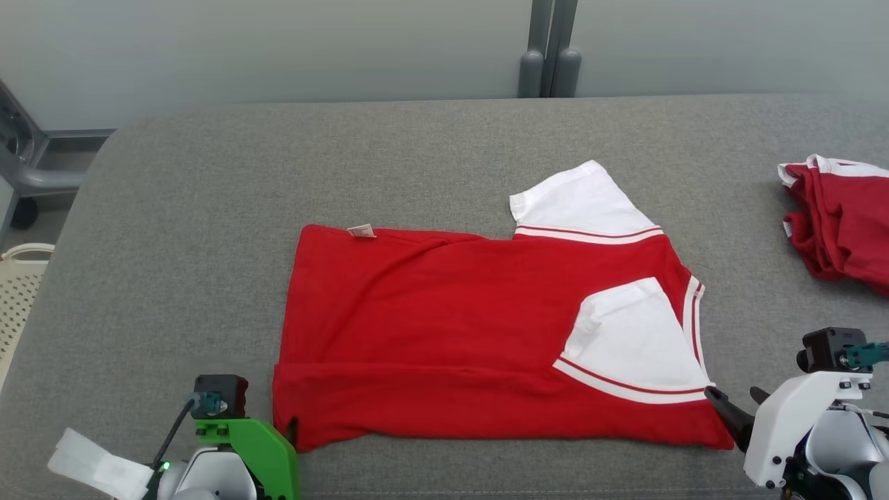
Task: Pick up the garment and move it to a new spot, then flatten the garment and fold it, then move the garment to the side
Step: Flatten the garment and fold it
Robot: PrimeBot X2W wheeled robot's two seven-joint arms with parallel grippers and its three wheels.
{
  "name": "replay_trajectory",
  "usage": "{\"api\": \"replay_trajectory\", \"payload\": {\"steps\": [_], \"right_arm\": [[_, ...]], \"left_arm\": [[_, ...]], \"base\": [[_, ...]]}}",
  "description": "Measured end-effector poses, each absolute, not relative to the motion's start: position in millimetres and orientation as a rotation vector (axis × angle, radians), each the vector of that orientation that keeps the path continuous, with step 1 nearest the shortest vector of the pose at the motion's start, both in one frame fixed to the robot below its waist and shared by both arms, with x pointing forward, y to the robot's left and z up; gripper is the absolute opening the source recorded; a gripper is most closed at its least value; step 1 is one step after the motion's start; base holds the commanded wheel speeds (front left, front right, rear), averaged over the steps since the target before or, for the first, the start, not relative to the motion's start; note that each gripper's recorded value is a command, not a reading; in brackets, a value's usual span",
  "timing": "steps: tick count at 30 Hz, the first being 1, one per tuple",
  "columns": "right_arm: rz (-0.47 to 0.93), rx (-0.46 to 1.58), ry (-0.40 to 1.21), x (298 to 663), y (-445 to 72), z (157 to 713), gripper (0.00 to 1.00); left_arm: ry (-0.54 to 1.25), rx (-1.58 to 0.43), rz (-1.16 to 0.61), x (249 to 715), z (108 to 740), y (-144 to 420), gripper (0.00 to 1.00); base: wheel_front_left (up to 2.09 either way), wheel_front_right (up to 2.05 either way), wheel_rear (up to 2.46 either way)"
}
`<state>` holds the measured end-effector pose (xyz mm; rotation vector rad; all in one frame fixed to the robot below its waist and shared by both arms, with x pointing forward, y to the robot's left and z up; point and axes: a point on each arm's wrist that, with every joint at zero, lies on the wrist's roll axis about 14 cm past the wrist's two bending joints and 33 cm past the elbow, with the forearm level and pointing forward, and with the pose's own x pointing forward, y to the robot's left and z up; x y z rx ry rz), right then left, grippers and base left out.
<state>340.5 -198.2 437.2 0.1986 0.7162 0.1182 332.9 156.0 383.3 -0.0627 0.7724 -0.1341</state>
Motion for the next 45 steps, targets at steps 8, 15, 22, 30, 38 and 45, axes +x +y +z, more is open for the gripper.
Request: {"api": "replay_trajectory", "payload": {"steps": [8,15,22,30,38,45], "right_arm": [[0.088,0.251,0.461,356,-191,470,1.0],[0.089,0.29,0.25,370,-182,500,1.0],[0.124,0.314,0.143,377,-165,514,1.0],[0.173,0.368,0.045,381,-143,521,1.0],[0.226,0.308,0.008,379,-121,520,1.0],[0.194,0.275,0.023,368,-131,506,1.0]], "left_arm": [[0.475,-0.106,-0.036,349,431,173,1.0],[0.208,-0.188,0.058,357,473,186,1.0],[0.049,-0.234,0.033,358,499,188,1.0],[-0.044,-0.261,-0.025,355,519,192,1.0],[-0.058,-0.205,-0.056,341,514,194,1.0],[-0.019,-0.148,-0.053,329,497,194,1.0]], "base": [[0.0,0.0,0.0],[0.0,0.0,0.0],[0.0,0.0,0.0],[0.0,0.0,0.0],[0.0,0.0,0.0],[0.0,0.0,0.0]]}}
